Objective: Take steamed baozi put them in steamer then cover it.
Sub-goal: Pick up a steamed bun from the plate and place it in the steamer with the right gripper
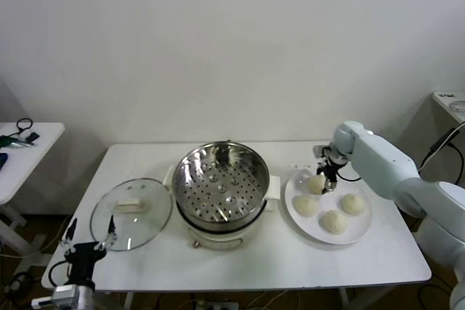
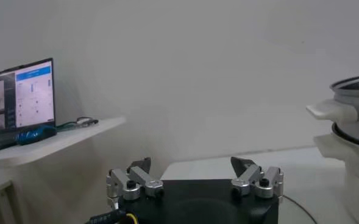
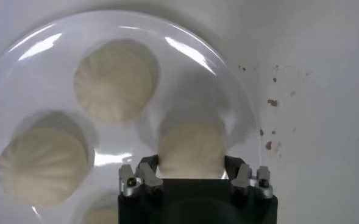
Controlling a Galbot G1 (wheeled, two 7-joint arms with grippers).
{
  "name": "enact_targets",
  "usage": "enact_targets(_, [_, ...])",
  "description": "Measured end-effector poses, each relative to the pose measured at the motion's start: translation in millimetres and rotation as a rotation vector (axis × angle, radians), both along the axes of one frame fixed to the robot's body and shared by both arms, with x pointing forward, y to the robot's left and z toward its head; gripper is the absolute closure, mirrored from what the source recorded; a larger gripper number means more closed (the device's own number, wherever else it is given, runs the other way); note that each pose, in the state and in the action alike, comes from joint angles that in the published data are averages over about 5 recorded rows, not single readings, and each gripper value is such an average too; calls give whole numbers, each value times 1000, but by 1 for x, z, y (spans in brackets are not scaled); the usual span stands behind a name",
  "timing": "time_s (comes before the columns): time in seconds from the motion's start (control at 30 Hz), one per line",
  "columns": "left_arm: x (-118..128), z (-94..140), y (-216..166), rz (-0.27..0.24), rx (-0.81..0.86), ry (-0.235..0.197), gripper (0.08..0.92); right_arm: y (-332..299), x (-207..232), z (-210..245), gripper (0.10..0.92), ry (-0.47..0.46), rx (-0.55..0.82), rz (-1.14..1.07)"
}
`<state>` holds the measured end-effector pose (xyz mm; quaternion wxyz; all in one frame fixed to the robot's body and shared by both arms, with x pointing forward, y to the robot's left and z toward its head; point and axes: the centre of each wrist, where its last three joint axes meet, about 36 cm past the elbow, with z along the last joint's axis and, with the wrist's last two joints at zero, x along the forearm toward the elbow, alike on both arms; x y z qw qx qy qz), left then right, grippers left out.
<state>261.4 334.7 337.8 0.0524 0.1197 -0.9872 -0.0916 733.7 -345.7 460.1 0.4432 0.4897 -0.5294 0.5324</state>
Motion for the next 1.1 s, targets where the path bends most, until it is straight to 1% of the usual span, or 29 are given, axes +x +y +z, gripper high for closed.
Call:
enact_targets(0.23, [-2, 2, -2, 0, -1, -2, 177, 1, 5, 27, 330, -28, 11, 41])
enact_targets(0.47, [-5, 4, -5, 0, -5, -2, 177, 22, 14, 90, 327, -91, 30, 168])
enact_targets(0.67, [-7, 3, -10, -6, -14, 2, 177, 65, 17, 159, 327, -152, 34, 341])
enact_targets(0.87, [-10, 5, -11, -18, -9, 5, 177, 122, 10, 225, 327, -215, 1, 546])
enact_targets(0.97, [-12, 5, -12, -23, -8, 8, 177, 155, 3, 247, 327, -239, -27, 663])
enact_targets(1.1, [-15, 5, -15, -32, -7, 12, 177, 200, -10, 261, 327, -259, -76, 830])
